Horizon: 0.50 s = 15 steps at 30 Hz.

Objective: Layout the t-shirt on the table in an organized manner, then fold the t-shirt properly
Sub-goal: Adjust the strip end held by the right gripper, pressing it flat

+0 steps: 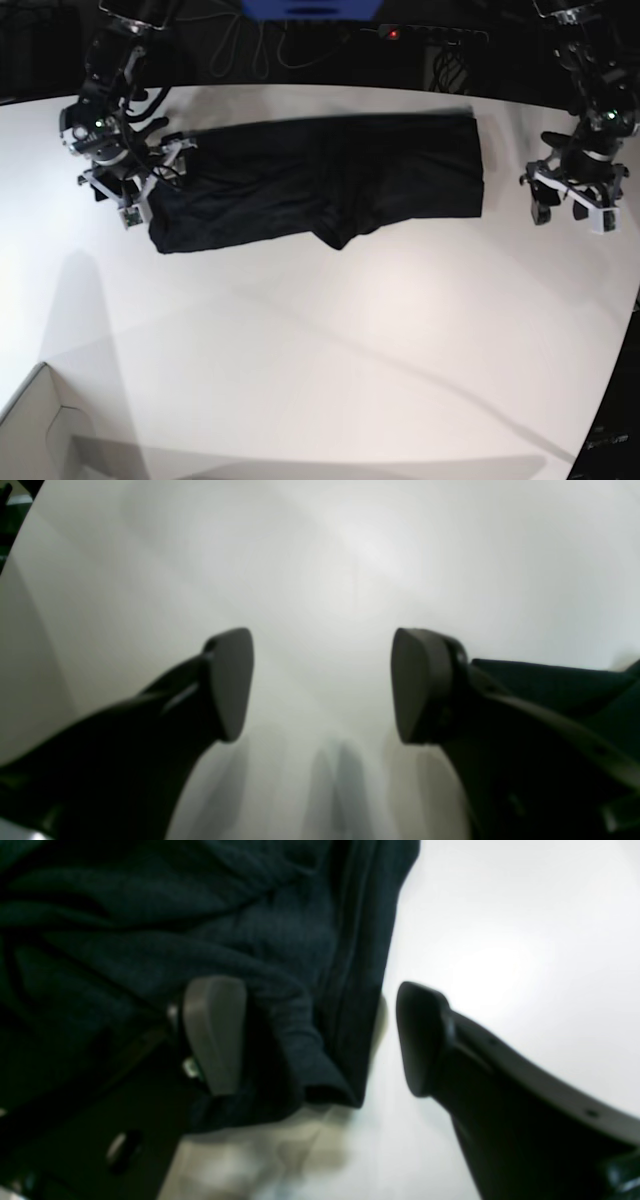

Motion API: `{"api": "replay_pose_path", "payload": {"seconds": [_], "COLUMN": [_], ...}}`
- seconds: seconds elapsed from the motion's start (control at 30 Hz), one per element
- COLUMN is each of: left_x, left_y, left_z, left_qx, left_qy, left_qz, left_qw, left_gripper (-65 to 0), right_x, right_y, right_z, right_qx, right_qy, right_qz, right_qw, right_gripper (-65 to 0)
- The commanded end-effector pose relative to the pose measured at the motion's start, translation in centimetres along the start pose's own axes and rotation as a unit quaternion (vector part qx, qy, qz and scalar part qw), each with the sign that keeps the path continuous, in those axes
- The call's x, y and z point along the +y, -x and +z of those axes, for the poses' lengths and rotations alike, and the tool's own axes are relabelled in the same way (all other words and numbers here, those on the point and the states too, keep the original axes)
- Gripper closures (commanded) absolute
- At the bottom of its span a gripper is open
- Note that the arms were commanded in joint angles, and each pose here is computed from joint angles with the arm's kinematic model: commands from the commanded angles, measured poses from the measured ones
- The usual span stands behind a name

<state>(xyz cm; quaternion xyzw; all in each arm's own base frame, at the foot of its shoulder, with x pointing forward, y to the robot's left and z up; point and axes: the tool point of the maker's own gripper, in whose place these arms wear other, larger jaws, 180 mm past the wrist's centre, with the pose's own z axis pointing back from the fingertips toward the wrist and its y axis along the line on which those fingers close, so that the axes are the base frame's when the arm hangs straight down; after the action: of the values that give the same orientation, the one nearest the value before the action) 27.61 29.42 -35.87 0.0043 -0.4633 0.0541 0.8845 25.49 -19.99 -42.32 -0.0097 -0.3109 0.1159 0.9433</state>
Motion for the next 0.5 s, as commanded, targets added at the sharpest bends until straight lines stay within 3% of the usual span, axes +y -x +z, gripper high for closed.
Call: {"api": "replay_pose_path", "payload": {"seconds": [0.0,0.47], "left_x": [0.3,0.3], "left_y": [-1.5,-1.5], "left_z": [0.2,0.2], "left_qx": [-0.024,-0.023], "left_qy": [-0.001,-0.001], "left_qz": [-0.006,-0.006], "left_qw": [1.0,1.0], "left_gripper": [-41.9,-41.9], "right_x": [-0.5,-0.9], "right_y": [-1.0,-2.8], "right_z": [0.3,0.2], "right_qx": [-0.016,-0.034], "right_qy": [0.006,0.011], "right_qz": [0.001,0.002], "right_qw": [0.9998,0.9994], "right_gripper": [-47.7,-47.7]}}
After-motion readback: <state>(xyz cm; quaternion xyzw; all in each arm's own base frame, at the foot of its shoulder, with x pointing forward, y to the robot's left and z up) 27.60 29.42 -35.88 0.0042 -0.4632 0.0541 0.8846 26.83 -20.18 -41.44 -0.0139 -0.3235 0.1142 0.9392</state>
